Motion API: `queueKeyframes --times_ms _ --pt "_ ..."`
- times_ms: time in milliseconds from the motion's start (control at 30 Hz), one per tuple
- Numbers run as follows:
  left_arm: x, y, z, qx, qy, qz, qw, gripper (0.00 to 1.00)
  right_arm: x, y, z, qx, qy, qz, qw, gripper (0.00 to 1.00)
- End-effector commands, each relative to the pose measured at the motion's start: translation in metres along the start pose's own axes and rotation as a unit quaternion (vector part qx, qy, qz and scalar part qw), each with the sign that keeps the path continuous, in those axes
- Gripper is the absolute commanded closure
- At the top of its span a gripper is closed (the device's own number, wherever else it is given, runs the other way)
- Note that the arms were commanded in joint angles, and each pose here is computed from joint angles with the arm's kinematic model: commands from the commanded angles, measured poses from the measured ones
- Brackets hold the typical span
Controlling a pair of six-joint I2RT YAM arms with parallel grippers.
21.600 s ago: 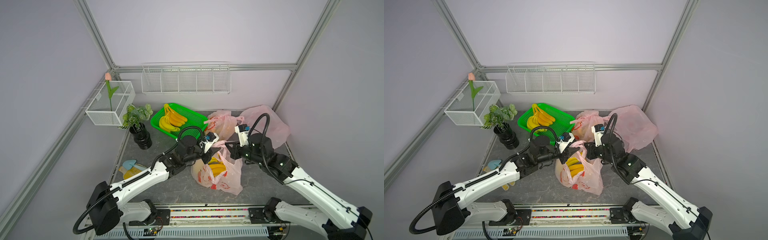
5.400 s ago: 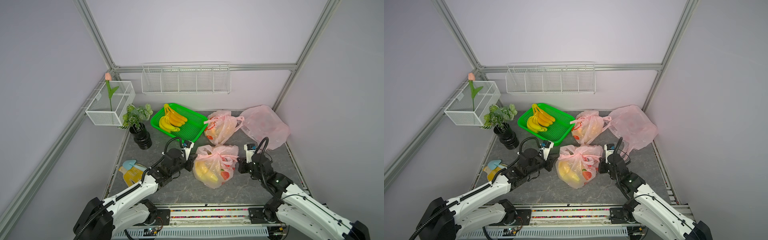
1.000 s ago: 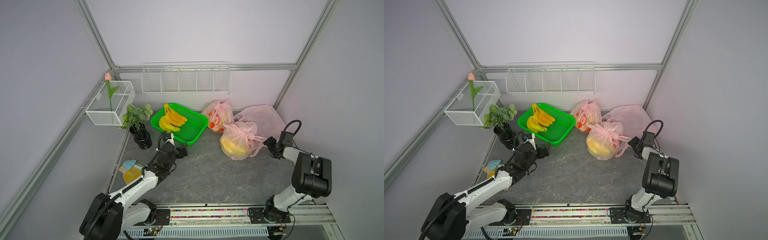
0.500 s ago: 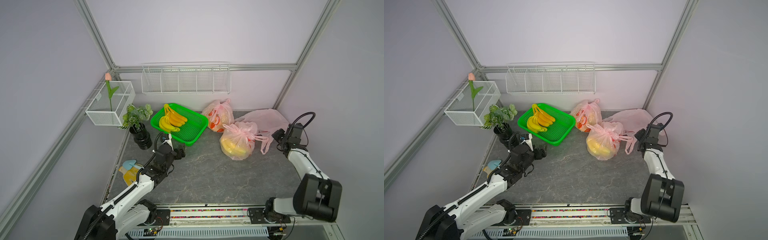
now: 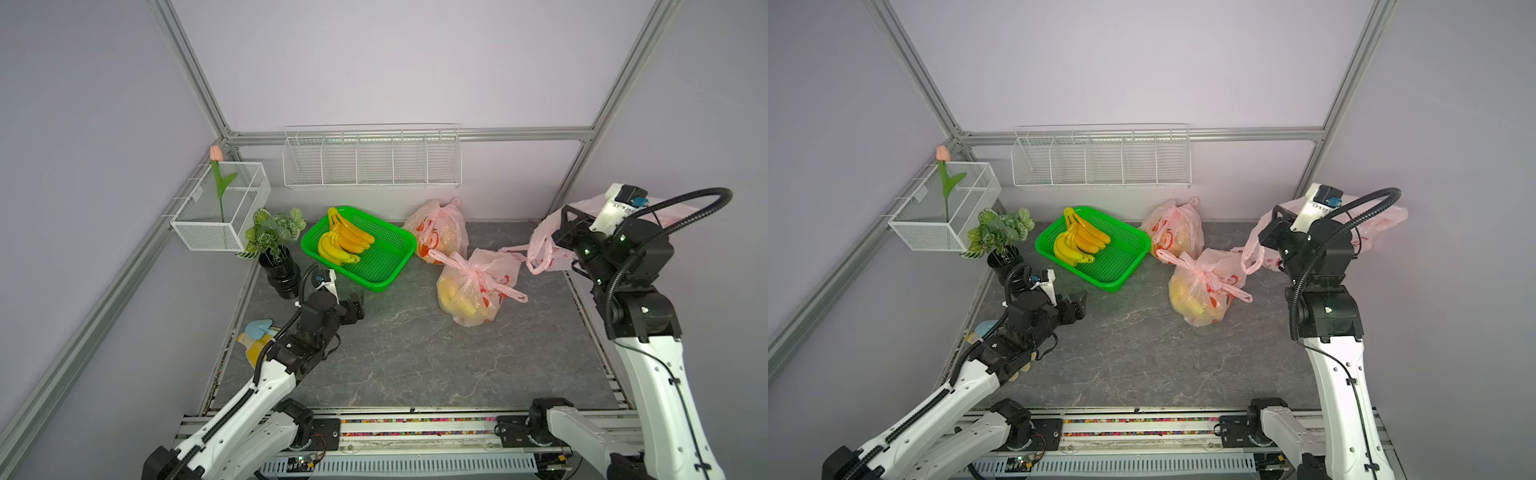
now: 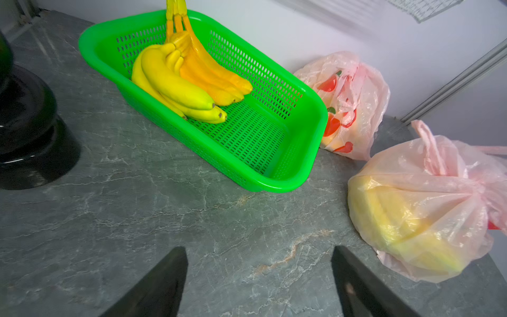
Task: Place the banana into a plastic bag & tie a knot
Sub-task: Pick up the plastic bag from the corner of the board, then place the plastic bag at the center of the board.
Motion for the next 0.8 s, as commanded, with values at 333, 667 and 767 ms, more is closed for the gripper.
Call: queueKeyframes --times_ms 333,667,767 --pt "0.003 0.007 0.041 -0.025 -0.028 0.017 0.999 0.14 0.017 0.139 0.050 0.266 -0.020 0.068 0.961 0.93" --pt "-0.006 0.006 0.049 -0.072 -0.029 0.030 0.996 0.14 -0.149 0.117 0.082 0.262 0.101 0.025 0.959 0.93" --pt "-0.011 0.002 0.049 -0.096 -0.008 0.023 0.995 0.14 -0.223 0.085 0.090 0.227 0.163 0.009 0.960 0.93"
Point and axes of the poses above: each gripper's point midway between its finger pads, its own z axis back along the fingers, its own y axis along the line the jaws close on, x = y × z, the point moved 6 cm from there along z, back along the fingers, and after that the axes turned 10 degrees about z, right-handed, at the moved point
